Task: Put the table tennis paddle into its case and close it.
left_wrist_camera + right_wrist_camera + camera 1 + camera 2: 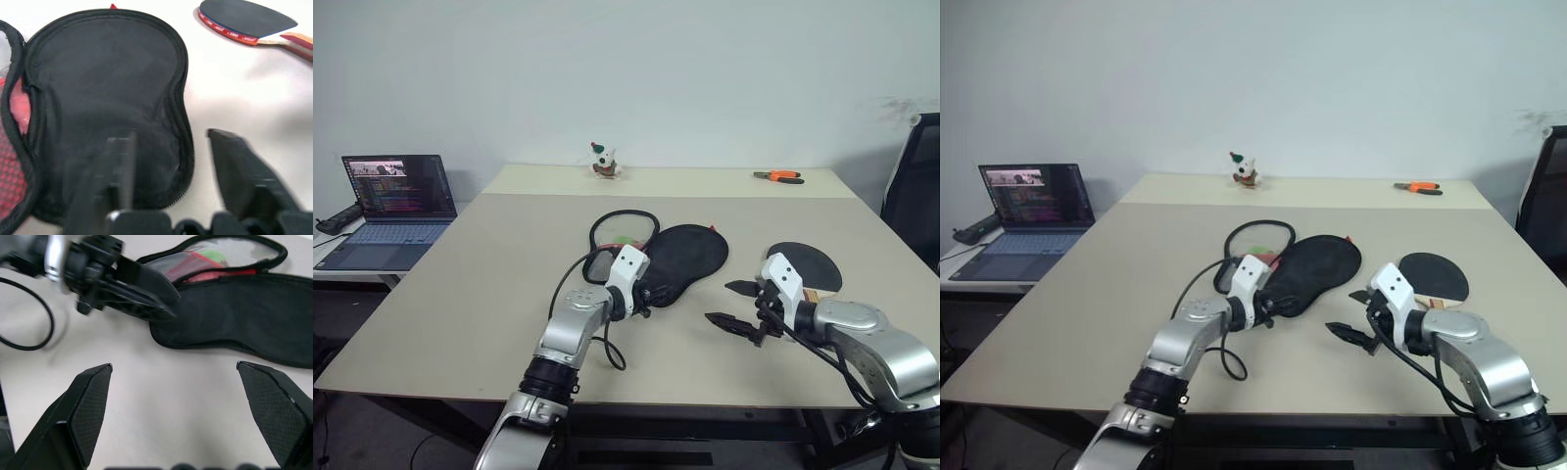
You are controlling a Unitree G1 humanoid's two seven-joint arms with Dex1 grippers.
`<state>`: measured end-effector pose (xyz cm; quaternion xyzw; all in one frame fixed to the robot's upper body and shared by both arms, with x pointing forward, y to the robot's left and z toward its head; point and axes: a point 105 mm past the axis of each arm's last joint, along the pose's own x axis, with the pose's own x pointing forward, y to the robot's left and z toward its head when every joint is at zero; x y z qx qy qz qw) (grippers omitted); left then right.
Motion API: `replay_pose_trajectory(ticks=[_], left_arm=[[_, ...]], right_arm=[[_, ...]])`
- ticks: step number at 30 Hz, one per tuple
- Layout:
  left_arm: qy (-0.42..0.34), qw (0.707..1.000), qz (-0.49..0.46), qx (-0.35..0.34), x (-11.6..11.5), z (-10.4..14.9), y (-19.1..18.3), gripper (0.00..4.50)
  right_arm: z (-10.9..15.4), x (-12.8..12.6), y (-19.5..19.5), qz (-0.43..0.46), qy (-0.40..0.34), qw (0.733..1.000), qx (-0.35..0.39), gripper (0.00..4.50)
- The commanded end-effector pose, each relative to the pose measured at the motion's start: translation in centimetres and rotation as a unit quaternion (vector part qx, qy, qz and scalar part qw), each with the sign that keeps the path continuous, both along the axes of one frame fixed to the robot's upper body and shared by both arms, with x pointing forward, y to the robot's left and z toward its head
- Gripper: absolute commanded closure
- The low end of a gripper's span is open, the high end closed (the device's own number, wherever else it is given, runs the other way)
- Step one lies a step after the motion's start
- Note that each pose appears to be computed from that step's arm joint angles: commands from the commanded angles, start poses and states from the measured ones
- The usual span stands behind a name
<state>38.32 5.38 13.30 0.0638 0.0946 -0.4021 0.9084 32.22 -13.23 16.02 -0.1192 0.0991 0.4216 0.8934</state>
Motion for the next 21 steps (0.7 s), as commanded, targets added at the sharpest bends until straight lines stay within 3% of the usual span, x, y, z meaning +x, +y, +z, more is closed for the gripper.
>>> replay_pose_trajectory(ticks=[1, 2, 3, 11, 21], left_arm=[[-0.043, 0.998, -0.003, -0.037, -0.6, 3.2, 0.2, 0.44], [-0.051, 0.998, -0.008, -0.047, -0.9, 3.8, 0.6, 0.05], [-0.057, 0.997, -0.013, -0.052, -1.2, 4.3, 0.9, 0.02], [-0.081, 0.996, 0.017, -0.039, -1.9, 5.9, 10.1, 0.02], [-0.053, 0.998, 0.007, -0.028, -4.3, 6.9, 15.9, 0.02]], right_arm=[[1.2, 0.9, 0.3, -0.015, -0.019, 1.000, 0.010, 0.00], [1.2, 1.2, 0.5, -0.022, -0.018, 1.000, 0.012, 0.00], [1.1, 1.4, 0.6, -0.029, -0.016, 0.999, 0.016, 0.00], [-0.4, 4.1, 3.1, -0.131, 0.091, 0.982, 0.099, 0.00], [-3.5, 6.7, 6.2, -0.186, 0.104, 0.974, 0.070, 0.00]])
